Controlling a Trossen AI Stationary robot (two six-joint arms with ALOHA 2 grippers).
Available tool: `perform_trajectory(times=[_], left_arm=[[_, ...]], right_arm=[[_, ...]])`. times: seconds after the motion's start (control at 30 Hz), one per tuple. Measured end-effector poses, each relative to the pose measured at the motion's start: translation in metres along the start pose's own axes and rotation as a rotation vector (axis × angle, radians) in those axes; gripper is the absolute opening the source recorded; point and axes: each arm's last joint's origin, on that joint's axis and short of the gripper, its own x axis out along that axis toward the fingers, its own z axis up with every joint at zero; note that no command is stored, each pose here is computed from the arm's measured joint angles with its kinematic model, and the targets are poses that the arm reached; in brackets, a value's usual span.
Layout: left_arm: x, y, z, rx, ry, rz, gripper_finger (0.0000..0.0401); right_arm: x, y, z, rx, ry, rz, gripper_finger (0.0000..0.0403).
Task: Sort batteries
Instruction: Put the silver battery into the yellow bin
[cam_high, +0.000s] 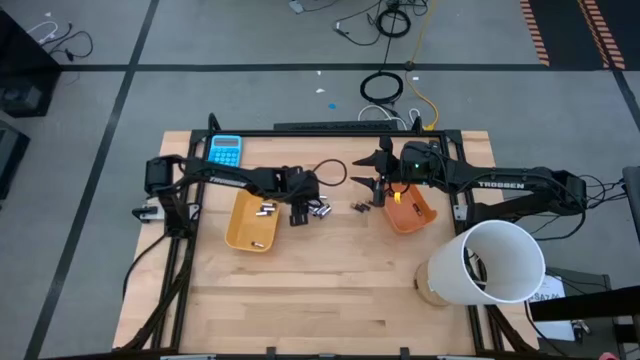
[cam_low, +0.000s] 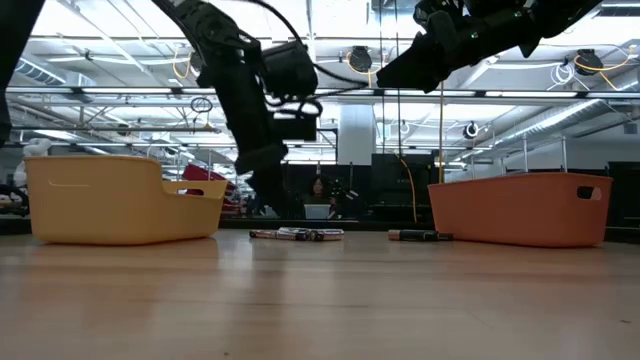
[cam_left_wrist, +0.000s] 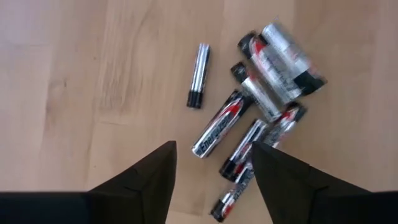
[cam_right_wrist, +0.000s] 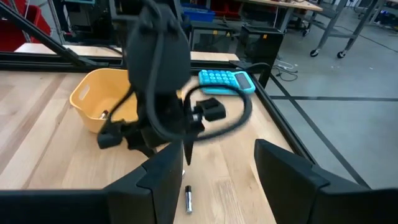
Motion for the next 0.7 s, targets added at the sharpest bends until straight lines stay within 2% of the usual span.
perform_trajectory(times=[0.4,0.7], left_arm=[[0.01,0.004,0.001,0.045,-0.012,0.035,0.0214],[0.013,0.01,0.002,0.051,-0.042,-0.003,0.0214]], right_arm=[[0.0,0.0,0.001,-0.001,-0.008,-0.001,0.0189],[0.0,0.0,0.001,0.003,-0.008,-0.001,0.0189]])
